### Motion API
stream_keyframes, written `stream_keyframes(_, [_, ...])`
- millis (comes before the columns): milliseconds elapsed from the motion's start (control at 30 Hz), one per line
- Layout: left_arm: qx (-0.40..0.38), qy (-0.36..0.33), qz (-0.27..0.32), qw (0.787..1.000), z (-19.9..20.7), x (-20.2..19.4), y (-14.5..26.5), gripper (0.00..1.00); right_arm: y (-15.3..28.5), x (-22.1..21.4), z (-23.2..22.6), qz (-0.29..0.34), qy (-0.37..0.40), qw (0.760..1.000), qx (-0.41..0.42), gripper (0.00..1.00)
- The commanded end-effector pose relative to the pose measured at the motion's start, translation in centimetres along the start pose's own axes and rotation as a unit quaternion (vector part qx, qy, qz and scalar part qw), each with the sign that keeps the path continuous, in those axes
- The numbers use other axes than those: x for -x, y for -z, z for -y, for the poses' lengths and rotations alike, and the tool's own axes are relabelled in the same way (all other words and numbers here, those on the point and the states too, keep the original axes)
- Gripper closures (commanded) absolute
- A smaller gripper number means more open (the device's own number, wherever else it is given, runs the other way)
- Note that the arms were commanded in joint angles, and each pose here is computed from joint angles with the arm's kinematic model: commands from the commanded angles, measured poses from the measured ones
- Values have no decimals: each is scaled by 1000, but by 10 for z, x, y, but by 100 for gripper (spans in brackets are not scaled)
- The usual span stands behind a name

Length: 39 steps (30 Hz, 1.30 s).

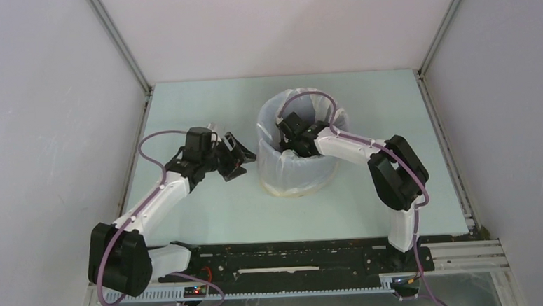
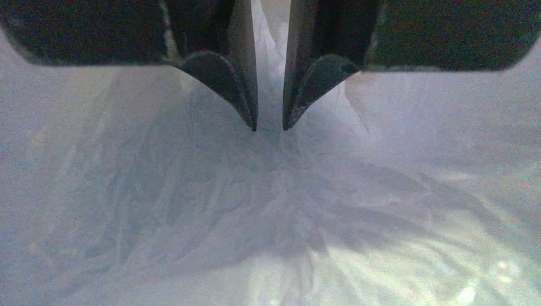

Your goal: Put the trash bags into the trash bin

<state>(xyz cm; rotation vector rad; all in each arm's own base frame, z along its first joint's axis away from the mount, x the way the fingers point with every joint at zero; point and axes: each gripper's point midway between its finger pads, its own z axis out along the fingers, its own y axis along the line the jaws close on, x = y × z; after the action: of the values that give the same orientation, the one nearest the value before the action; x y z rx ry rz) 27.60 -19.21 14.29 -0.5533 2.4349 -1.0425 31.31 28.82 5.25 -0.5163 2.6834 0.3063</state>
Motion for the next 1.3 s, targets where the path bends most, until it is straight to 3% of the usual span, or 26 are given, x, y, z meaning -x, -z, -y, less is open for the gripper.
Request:
stream_keyframes(0, [-48, -30, 27, 998, 39, 20, 16, 27, 25, 12, -15, 28, -17, 999, 34, 69])
stream_keyframes(300, [-59, -28, 23, 998, 47, 21, 15, 27, 79, 25, 9, 66, -28, 997, -4, 54])
stream_keyframes(633, [-68, -26, 28, 997, 50, 21, 20, 26, 24, 9, 15, 20, -24, 999, -20, 30])
stream_keyframes(933, [-69, -23, 38, 997, 45, 16, 27, 26, -15, -3, 9, -4, -31, 999, -8, 27])
stream_keyframes(1267, [-70, -40, 46, 996, 54, 22, 34, 24, 61, 17, -6, 48, -47, 997, 33, 22])
